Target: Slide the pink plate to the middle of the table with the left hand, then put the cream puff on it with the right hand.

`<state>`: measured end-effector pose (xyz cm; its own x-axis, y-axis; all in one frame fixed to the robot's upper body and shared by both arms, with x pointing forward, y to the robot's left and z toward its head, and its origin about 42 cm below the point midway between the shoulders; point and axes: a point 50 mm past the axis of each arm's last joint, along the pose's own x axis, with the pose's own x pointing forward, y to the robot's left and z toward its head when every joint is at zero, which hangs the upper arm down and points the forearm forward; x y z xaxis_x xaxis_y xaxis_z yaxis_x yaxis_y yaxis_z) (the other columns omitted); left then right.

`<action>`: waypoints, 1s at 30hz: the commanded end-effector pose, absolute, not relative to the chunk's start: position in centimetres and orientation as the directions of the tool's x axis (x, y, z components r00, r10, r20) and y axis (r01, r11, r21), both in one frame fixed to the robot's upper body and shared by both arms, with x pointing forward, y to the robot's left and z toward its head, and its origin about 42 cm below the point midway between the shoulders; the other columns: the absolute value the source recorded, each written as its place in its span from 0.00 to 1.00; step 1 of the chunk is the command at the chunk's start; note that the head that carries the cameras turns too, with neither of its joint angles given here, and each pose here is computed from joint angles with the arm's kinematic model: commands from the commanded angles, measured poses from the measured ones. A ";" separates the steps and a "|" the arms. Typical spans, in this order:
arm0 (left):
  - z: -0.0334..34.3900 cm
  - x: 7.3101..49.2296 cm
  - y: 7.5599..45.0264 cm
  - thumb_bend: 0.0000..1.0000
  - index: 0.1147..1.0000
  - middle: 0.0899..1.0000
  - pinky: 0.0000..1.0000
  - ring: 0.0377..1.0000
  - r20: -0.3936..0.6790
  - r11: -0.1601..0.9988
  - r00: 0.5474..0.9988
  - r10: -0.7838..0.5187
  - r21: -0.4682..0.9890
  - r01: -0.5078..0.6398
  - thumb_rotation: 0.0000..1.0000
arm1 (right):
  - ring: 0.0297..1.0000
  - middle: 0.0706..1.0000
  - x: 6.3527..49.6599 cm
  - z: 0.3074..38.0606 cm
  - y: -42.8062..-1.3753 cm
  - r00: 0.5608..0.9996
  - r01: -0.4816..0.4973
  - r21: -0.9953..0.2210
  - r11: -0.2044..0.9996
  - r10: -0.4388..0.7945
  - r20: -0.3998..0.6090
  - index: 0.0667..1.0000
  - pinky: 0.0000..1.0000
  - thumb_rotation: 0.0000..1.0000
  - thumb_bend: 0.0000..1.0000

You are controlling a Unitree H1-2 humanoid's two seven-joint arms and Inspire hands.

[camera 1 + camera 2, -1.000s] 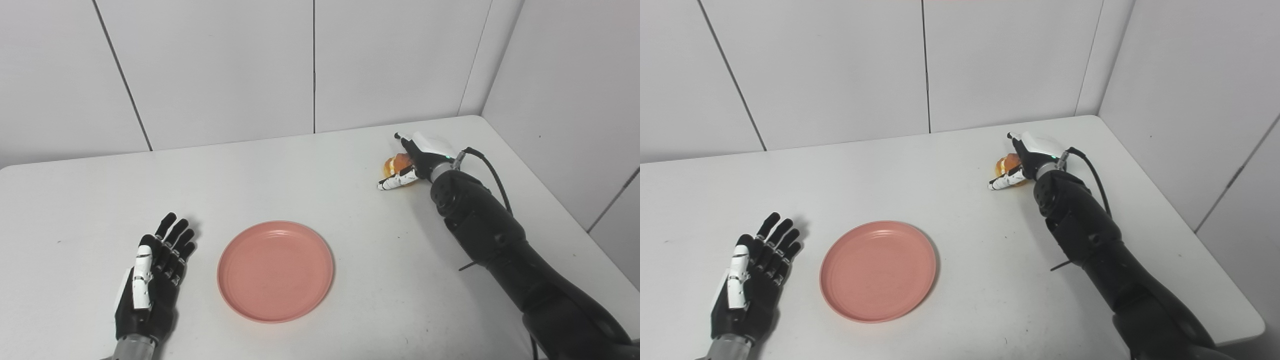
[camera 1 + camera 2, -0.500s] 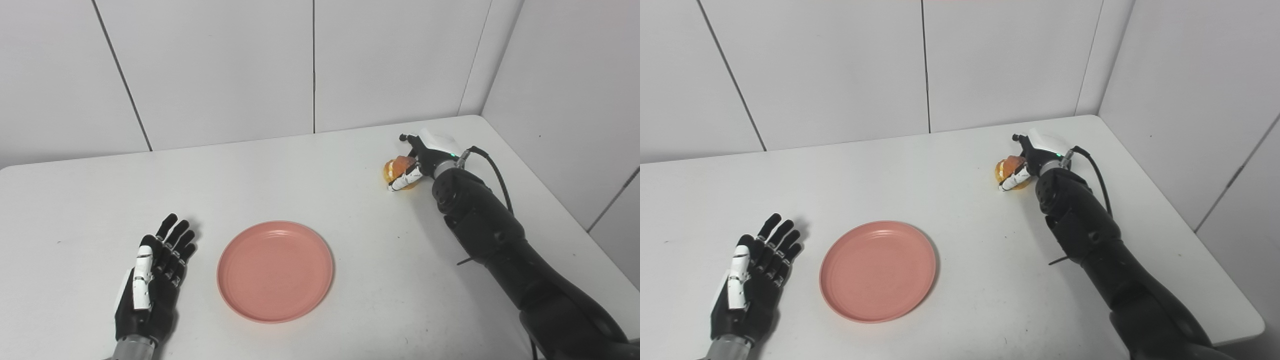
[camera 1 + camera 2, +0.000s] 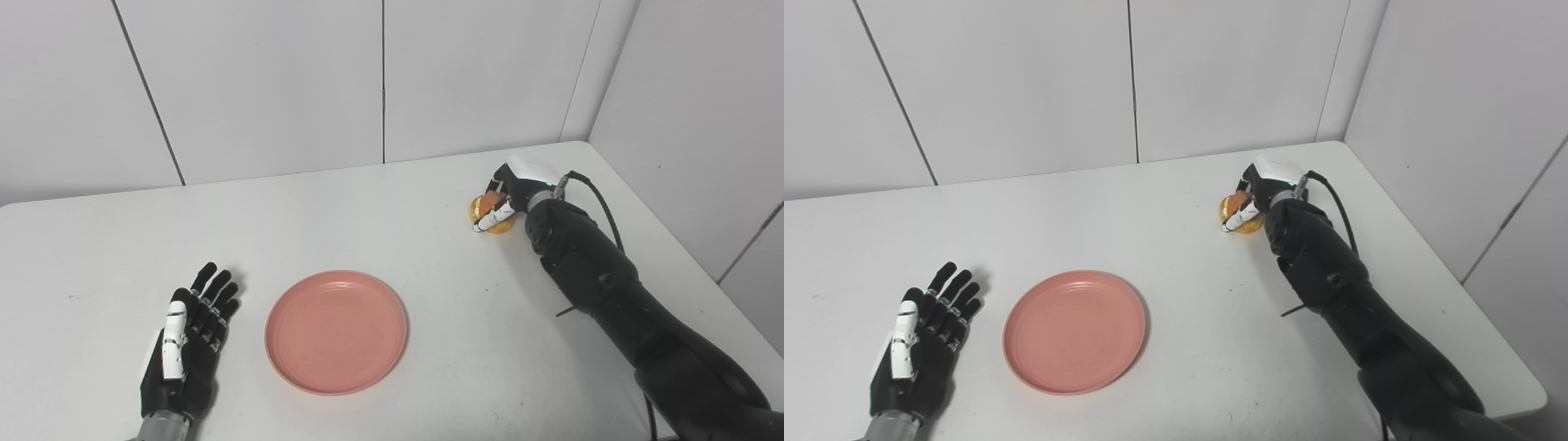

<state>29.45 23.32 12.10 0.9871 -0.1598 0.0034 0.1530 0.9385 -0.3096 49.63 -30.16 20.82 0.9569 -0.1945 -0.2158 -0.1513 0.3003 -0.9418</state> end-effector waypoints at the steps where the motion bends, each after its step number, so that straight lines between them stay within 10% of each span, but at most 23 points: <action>1: 11.7 29.3 23.3 0.47 0.89 0.92 0.97 0.93 -0.022 0.940 0.987 -0.162 -0.307 0.148 1.00 | 0.40 0.46 50.2 23.0 -30.6 0.967 -0.089 -0.962 0.260 -0.210 -0.146 0.45 0.35 0.15 0.49; 30: 13.2 29.0 20.5 0.46 0.87 0.89 0.91 0.89 -0.001 0.959 0.991 -0.131 -0.254 0.126 1.00 | 0.34 0.40 43.0 31.0 -21.2 0.978 0.088 -0.899 0.430 0.136 0.161 0.45 0.29 0.15 0.49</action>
